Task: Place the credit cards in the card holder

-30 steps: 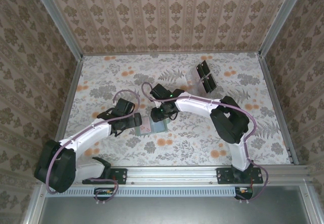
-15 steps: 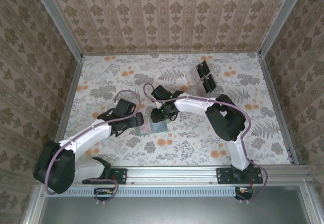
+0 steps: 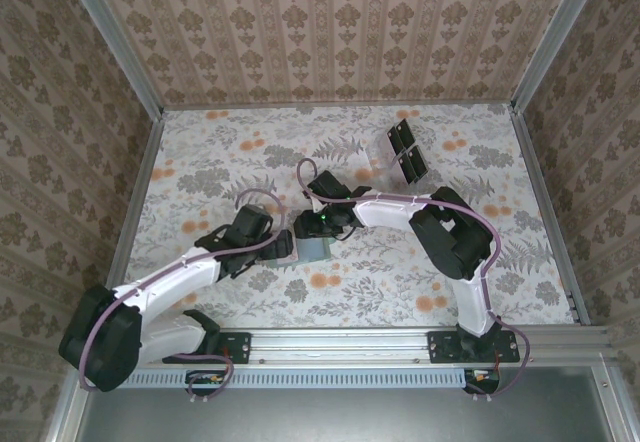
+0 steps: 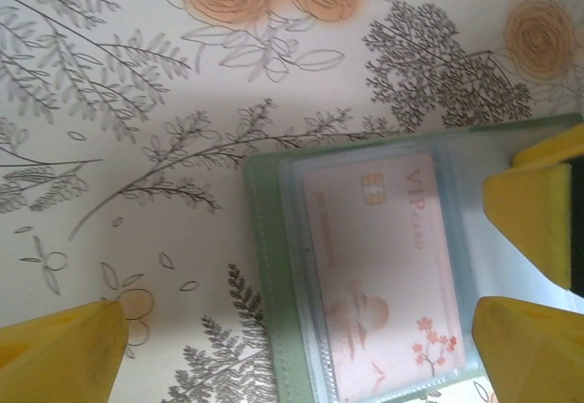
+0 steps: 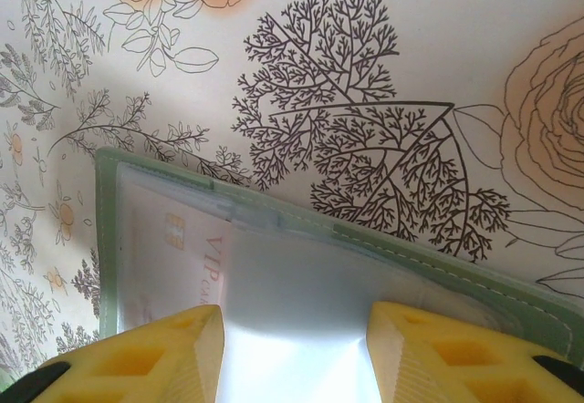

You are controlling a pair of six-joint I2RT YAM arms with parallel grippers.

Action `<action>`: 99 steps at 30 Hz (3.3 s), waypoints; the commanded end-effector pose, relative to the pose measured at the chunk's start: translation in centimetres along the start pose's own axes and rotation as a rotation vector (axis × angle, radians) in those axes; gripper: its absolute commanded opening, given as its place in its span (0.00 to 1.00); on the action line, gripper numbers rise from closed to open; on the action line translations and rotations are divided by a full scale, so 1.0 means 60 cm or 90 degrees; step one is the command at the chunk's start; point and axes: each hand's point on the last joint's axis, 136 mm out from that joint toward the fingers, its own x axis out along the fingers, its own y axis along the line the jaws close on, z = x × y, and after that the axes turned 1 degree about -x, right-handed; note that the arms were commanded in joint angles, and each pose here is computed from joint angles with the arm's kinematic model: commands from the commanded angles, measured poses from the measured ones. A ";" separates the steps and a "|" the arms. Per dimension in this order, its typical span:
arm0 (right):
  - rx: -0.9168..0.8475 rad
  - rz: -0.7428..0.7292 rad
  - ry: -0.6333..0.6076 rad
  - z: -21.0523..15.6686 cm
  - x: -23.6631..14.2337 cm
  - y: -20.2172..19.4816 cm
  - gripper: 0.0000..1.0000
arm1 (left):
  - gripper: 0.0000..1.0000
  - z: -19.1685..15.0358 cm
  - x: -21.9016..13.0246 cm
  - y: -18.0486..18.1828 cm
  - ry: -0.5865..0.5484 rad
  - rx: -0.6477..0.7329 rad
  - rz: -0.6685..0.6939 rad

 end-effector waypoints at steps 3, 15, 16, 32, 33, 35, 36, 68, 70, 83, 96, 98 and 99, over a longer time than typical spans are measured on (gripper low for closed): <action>0.038 -0.022 0.060 -0.049 0.021 -0.024 0.49 | 1.00 0.001 -0.002 -0.034 -0.020 0.029 -0.048; 0.075 0.007 0.051 -0.044 0.026 -0.014 0.49 | 1.00 -0.019 0.005 -0.061 -0.021 0.081 -0.059; 0.076 0.009 0.050 -0.043 0.026 -0.013 0.49 | 1.00 -0.020 0.008 -0.063 -0.019 0.086 -0.057; 0.087 0.015 0.050 -0.046 0.027 -0.016 0.49 | 1.00 -0.018 0.045 -0.055 -0.002 0.118 0.023; 0.087 0.016 0.050 -0.046 0.027 -0.015 0.50 | 1.00 -0.021 0.047 -0.051 0.002 0.120 0.030; 0.087 0.020 0.045 -0.041 0.022 -0.013 0.50 | 1.00 -0.026 0.051 -0.044 0.009 0.121 0.044; 0.088 0.022 0.043 -0.039 0.020 -0.013 0.50 | 1.00 -0.028 0.052 -0.042 0.012 0.122 0.047; 0.107 0.068 -0.040 -0.021 -0.051 0.010 0.56 | 1.00 -0.051 0.064 -0.019 0.029 0.106 0.073; 0.106 0.069 -0.039 -0.023 -0.049 0.012 0.56 | 1.00 -0.051 0.065 -0.019 0.029 0.106 0.072; 0.128 0.063 -0.016 -0.048 -0.021 0.000 0.56 | 1.00 -0.050 0.066 -0.021 0.029 0.107 0.070; 0.139 0.056 -0.013 -0.068 -0.026 -0.011 0.55 | 1.00 -0.051 0.066 -0.020 0.029 0.108 0.071; 0.140 0.057 -0.012 -0.071 -0.026 -0.011 0.55 | 1.00 -0.051 0.066 -0.020 0.029 0.108 0.071; 0.140 0.056 -0.011 -0.072 -0.025 -0.011 0.55 | 1.00 -0.052 0.066 -0.020 0.029 0.108 0.070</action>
